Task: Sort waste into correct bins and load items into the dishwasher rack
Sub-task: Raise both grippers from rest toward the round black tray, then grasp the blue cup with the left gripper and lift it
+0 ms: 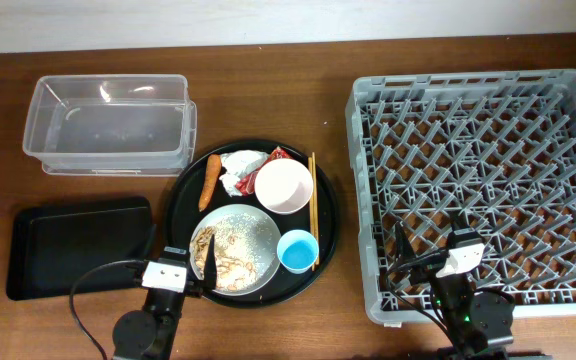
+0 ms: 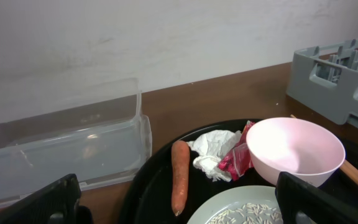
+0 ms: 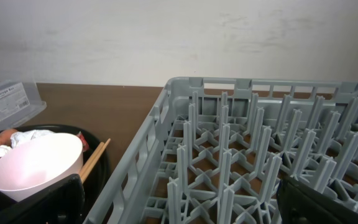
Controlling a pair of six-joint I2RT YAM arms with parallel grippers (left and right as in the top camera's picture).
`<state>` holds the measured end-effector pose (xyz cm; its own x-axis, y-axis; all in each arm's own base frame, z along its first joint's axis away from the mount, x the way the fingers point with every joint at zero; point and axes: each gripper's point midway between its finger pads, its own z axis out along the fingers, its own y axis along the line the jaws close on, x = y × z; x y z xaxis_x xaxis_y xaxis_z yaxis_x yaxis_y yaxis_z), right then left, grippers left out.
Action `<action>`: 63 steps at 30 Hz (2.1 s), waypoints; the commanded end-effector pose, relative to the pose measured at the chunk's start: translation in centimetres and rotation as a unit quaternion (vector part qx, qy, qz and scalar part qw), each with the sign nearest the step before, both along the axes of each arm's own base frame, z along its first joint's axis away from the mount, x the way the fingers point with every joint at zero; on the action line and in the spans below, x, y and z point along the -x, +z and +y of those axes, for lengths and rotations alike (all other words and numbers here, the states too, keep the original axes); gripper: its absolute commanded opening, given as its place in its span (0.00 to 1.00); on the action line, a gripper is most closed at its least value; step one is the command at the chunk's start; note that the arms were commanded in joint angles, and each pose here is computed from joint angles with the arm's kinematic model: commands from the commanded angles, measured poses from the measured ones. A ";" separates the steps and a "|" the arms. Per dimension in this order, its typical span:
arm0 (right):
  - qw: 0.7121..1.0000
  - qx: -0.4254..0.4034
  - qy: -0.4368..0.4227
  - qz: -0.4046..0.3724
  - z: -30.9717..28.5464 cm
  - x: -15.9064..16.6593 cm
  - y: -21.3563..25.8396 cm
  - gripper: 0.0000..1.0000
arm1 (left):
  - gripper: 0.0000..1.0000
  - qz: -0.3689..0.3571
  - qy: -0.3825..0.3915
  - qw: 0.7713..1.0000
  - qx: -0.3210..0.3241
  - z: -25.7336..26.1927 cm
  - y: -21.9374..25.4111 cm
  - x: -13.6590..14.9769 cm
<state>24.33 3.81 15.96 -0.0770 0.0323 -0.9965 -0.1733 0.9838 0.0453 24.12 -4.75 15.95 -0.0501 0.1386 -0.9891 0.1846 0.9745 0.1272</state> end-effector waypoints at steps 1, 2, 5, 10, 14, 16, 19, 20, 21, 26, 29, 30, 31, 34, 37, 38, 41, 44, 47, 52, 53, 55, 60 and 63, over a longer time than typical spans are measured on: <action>1.000 0.003 -0.001 0.000 -0.1 0.0 -0.2 0.98 | 1.00 -0.002 0.002 1.000 -0.006 0.1 -0.2 0.0; 1.000 0.003 -0.001 0.000 -0.1 0.0 -0.2 0.98 | 1.00 -0.002 0.002 1.000 -0.006 0.1 -0.2 0.0; 1.000 0.003 -0.001 0.000 -0.1 0.0 -0.2 0.98 | 1.00 -0.001 0.002 1.000 -0.006 0.1 -0.2 0.0; 1.000 0.003 -0.001 0.000 -0.1 0.0 -0.2 0.98 | 1.00 -0.006 0.002 1.000 -0.005 0.1 0.1 -0.1; 1.000 0.003 -0.001 0.000 -0.1 0.0 -0.2 0.98 | 1.00 -0.011 0.002 1.000 -0.004 0.1 0.3 -0.1; 1.000 0.003 -0.001 0.000 -0.1 0.0 -0.2 0.98 | 1.00 -0.011 -0.003 1.000 -0.003 -0.1 0.3 0.0; 1.000 0.003 -0.001 0.000 -0.1 0.0 -0.2 0.98 | 1.00 -0.011 -0.008 1.000 -0.003 -0.2 0.3 0.0; 1.000 0.003 -0.001 0.000 -0.1 0.0 -0.2 0.98 | 1.00 -0.011 -0.008 1.000 -0.003 -0.2 0.3 0.0; 1.000 0.003 -0.001 0.000 -0.1 0.0 -0.2 0.98 | 1.00 -0.011 -0.008 1.000 -0.003 -0.2 0.3 0.0; 1.000 0.003 0.000 -0.002 -0.1 0.0 -0.1 0.98 | 1.00 -0.023 -0.009 1.000 0.000 -0.3 0.9 0.0; 1.000 0.003 0.001 0.000 0.0 0.0 -0.2 0.98 | 1.00 -0.039 -0.014 0.999 0.004 -0.4 1.7 0.0; 1.000 -0.001 0.003 0.000 0.0 0.0 -0.2 0.98 | 1.00 -0.043 -0.016 0.999 0.004 -0.5 1.9 0.0; 1.000 -0.023 0.013 0.002 0.4 0.1 -0.1 0.98 | 1.00 -0.047 -0.019 0.999 0.005 -0.6 2.1 0.0; 0.996 -0.084 0.039 0.001 1.4 0.3 0.6 0.98 | 1.00 -0.054 -0.018 0.998 0.007 -0.6 2.5 0.0; 0.992 -0.095 0.085 -0.016 2.9 0.8 2.0 0.98 | 1.00 -0.081 -0.018 0.996 0.013 -0.6 3.8 0.1; 0.991 -0.095 0.094 -0.022 3.1 1.0 2.7 0.98 | 1.00 -0.097 -0.018 0.995 0.023 -0.6 4.8 0.2; 0.988 -0.094 0.110 -0.050 3.5 1.7 5.7 0.98 | 1.00 -0.143 -0.018 0.989 0.035 -0.4 7.8 0.8; 0.987 -0.090 0.105 -0.082 3.2 2.8 10.1 0.98 | 1.00 -0.153 -0.012 0.987 0.037 -0.1 10.7 1.4; 0.990 -0.074 0.098 -0.076 2.9 3.1 12.3 0.98 | 1.00 -0.127 -0.002 0.991 0.032 0.3 12.4 1.4; 0.995 -0.057 0.079 0.017 2.6 2.2 13.7 0.98 | 1.00 -0.063 -0.001 0.998 0.018 0.1 15.3 0.2; 0.994 -0.057 0.077 0.058 2.6 1.8 13.6 0.98 | 1.00 -0.033 -0.001 0.999 0.011 -0.1 15.5 -0.4; 0.984 -0.055 0.073 0.153 2.8 0.9 13.6 0.98 | 1.00 0.053 -0.024 0.998 0.006 -1.3 15.7 -2.0; 0.949 -0.067 0.109 0.287 4.5 -0.1 14.3 0.98 | 1.00 0.177 -0.156 0.972 0.014 -6.6 16.8 -3.6; 0.929 -0.089 0.162 0.321 6.5 -1.0 14.2 0.98 | 1.00 0.218 -0.228 0.948 0.041 -9.4 17.3 -4.3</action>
<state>24.80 8.08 29.28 -0.6462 0.0782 -0.7591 -0.2547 0.9156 0.3111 28.50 -9.77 31.46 -0.3812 0.1992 -0.9028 0.4202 0.9071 0.0227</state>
